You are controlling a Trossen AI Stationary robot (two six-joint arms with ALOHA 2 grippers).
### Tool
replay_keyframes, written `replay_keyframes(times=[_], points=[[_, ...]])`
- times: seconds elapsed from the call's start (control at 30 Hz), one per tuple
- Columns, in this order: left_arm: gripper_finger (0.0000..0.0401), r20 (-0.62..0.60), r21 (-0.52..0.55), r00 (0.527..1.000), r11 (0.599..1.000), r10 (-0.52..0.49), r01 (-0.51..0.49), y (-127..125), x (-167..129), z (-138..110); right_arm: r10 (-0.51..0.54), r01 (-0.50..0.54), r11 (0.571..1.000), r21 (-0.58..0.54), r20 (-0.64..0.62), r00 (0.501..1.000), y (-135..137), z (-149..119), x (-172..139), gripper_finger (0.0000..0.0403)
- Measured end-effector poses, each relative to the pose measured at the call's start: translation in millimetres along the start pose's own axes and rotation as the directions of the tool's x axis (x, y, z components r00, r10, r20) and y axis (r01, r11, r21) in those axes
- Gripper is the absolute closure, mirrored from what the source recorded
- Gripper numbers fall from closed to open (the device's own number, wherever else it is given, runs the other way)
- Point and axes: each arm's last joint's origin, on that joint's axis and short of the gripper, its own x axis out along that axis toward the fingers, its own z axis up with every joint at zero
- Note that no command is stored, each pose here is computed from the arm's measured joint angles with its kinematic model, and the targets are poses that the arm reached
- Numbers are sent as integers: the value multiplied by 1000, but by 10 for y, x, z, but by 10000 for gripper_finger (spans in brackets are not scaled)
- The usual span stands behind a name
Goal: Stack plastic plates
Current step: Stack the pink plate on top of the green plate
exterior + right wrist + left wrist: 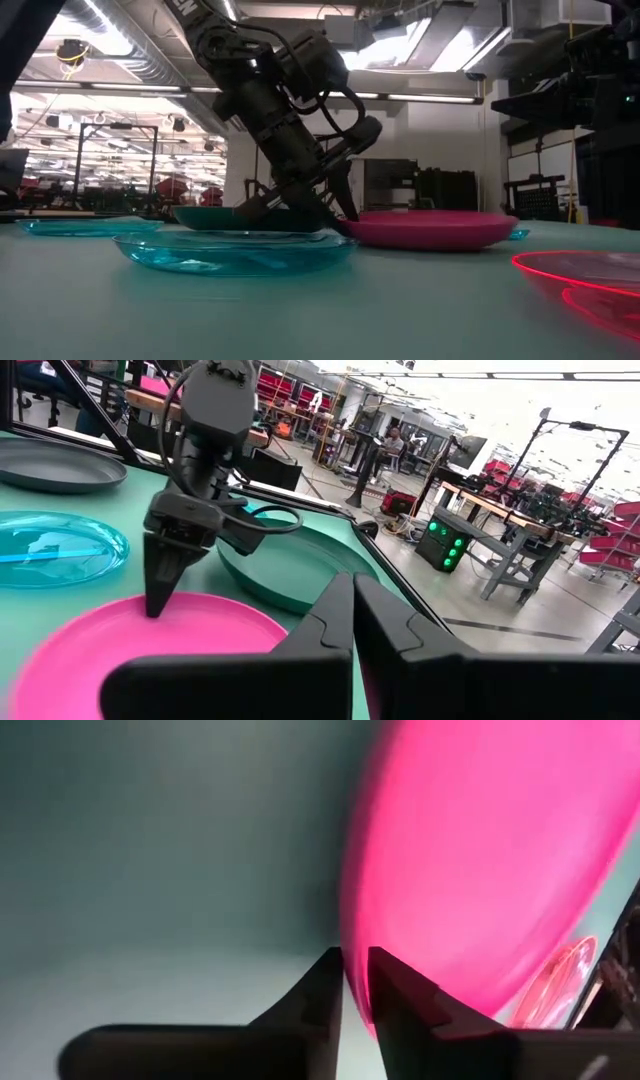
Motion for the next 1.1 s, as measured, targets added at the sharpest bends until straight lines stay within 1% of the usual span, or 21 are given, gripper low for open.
replay_keyframes(times=[0.2,0.33,0.5,0.6,0.77,0.9,0.97,1.0,1.1], points=[[393,-19,27,1000,1000,6,-5,13,7,-120,0,0,1000,0,0,1000,0,0,0,402],[394,-33,58,999,998,-1,3,11,10,-188,0,0,1000,0,0,1000,0,0,0,402],[395,-51,129,997,990,-54,60,-54,-24,-205,0,0,1000,0,0,1000,0,0,0,402],[395,-61,170,994,980,-92,102,-128,-109,-196,0,0,1000,0,0,1000,0,0,0,402],[395,-74,237,985,956,-157,171,-284,-367,-132,0,0,1000,0,1,1000,0,1,0,402],[396,-168,222,966,947,-195,230,-411,-694,18,0,0,1000,0,1,1000,0,1,0,402],[396,-212,200,957,950,-197,240,-443,-879,117,-1,1,1000,0,1,1000,0,1,0,402],[396,-226,190,952,949,-206,250,-461,-969,164,0,0,1000,0,1,1000,0,1,0,402],[396,-223,181,955,954,-196,238,-456,-1231,321,-1,1,1000,0,1,1000,-1,1,0,402]])
